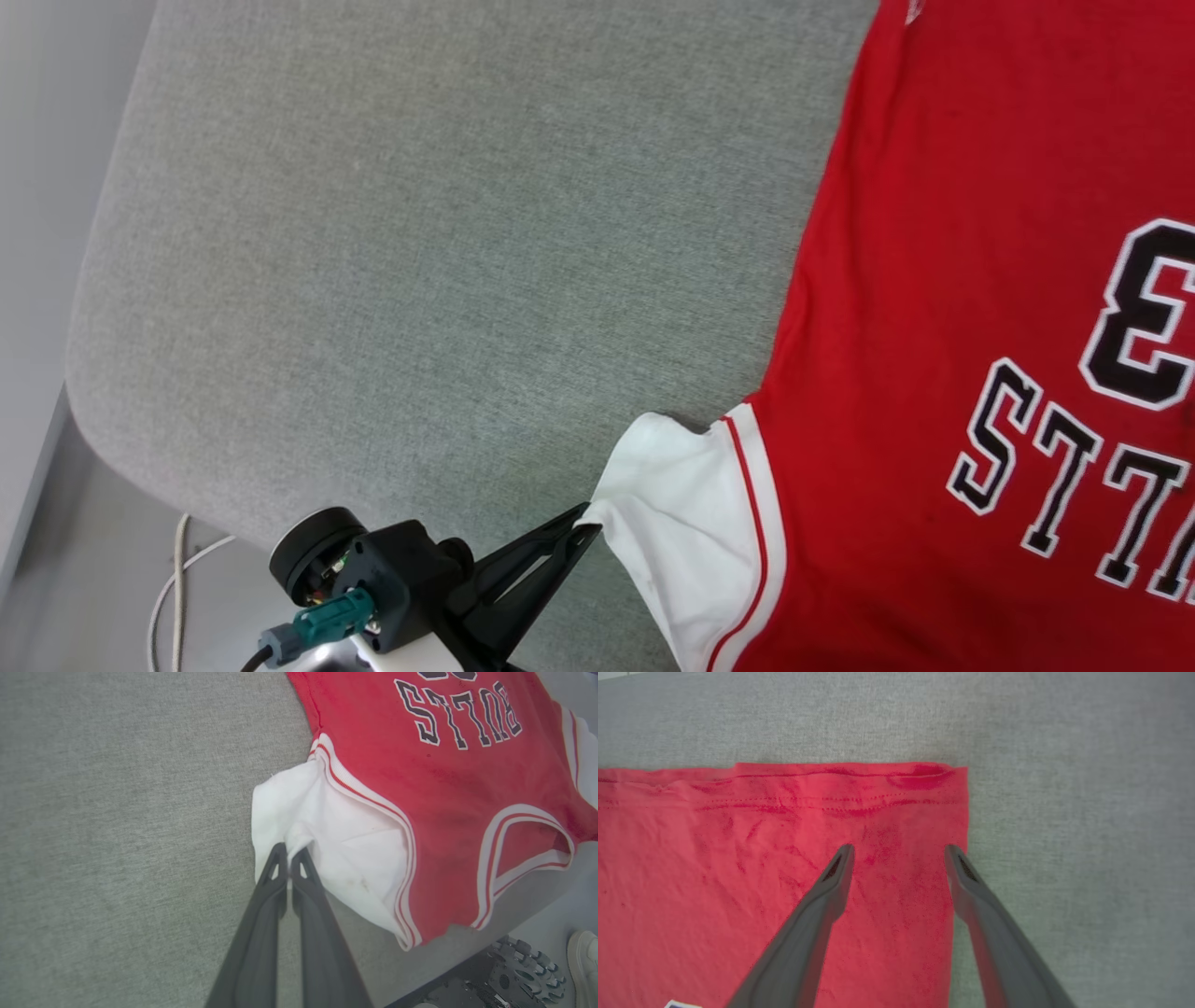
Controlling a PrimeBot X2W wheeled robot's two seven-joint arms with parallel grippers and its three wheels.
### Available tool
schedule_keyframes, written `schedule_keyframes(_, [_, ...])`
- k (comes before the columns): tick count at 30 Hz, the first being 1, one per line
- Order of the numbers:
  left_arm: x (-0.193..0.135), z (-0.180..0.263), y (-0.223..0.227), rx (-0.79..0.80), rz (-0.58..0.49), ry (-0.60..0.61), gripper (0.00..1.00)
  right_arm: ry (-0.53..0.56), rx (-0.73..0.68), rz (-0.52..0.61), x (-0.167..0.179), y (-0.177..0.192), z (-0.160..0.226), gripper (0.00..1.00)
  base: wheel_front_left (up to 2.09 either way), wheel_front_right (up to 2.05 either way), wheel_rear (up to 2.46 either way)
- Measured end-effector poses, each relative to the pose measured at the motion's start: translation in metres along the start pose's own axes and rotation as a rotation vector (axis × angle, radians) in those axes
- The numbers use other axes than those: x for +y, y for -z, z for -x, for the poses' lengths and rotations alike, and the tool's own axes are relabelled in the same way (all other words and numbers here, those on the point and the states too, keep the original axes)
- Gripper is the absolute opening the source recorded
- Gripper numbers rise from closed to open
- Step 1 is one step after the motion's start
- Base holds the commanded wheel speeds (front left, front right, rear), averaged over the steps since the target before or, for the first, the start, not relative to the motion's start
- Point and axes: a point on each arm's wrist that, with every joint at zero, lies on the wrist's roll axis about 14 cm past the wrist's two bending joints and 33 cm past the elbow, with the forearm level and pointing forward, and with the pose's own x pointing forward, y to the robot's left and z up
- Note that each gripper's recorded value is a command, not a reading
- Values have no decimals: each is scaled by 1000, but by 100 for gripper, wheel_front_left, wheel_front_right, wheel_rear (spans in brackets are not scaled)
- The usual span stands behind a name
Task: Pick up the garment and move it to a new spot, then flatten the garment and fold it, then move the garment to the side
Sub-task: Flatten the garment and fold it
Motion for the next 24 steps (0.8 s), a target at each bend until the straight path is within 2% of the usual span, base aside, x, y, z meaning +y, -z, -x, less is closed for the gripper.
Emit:
schedule_keyframes(8, [9,0,10,29,19,-42,0,1,106,-4,8,19,-42,100,0,0,0])
schedule_keyframes(10, [10,-1,10,30,18,-44,0,1,124,-6,8,23,-44,20,0,0,0])
schedule_keyframes(11, [11,-1,10,30,17,-45,0,4,127,-3,7,24,-44,0,0,0,0])
schedule_keyframes(24, [11,3,-6,-37,-11,-38,0,39,170,1,-9,51,-16,0,0,0,0])
